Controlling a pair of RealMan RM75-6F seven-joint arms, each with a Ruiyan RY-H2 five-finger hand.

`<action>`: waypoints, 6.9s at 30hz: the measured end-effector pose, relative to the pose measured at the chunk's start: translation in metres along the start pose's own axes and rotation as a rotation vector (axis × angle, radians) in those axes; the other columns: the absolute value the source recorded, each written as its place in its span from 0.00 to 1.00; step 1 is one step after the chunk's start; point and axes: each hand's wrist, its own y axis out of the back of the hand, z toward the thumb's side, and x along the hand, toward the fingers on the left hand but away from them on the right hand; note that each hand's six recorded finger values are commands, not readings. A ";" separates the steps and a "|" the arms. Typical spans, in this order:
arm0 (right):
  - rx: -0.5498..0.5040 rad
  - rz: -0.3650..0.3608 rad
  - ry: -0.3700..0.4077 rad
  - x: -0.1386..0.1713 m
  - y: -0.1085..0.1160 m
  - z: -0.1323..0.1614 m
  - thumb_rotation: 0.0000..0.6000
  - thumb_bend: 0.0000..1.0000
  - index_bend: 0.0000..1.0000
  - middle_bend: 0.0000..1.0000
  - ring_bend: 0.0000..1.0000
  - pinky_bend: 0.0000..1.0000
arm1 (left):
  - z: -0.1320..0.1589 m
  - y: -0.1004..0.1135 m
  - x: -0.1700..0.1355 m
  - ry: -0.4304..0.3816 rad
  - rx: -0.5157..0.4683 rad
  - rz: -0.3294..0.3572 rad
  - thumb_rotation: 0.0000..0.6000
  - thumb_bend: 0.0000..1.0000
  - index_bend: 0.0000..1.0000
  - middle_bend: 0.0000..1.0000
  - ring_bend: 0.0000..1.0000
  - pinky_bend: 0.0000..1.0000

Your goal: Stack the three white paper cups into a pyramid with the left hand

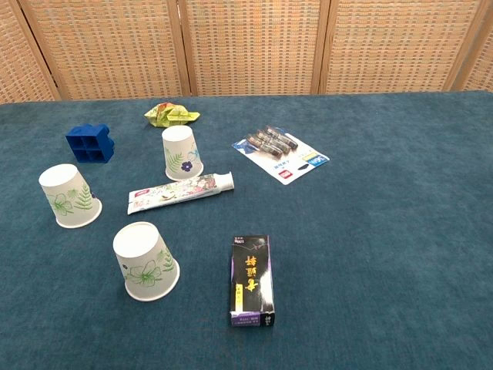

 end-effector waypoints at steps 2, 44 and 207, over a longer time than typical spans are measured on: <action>-0.004 -0.009 0.003 0.000 0.001 0.000 1.00 0.09 0.00 0.00 0.00 0.00 | 0.000 0.000 0.000 0.000 0.001 -0.002 1.00 0.20 0.00 0.00 0.00 0.00; -0.026 -0.015 -0.016 0.002 0.006 -0.006 1.00 0.09 0.00 0.00 0.00 0.00 | 0.005 0.012 0.041 -0.048 0.058 -0.095 1.00 0.20 0.16 0.00 0.00 0.00; -0.071 -0.015 -0.033 0.000 0.011 -0.016 1.00 0.09 0.00 0.00 0.00 0.00 | 0.143 -0.022 0.054 -0.340 0.228 -0.471 1.00 0.20 0.14 0.00 0.00 0.00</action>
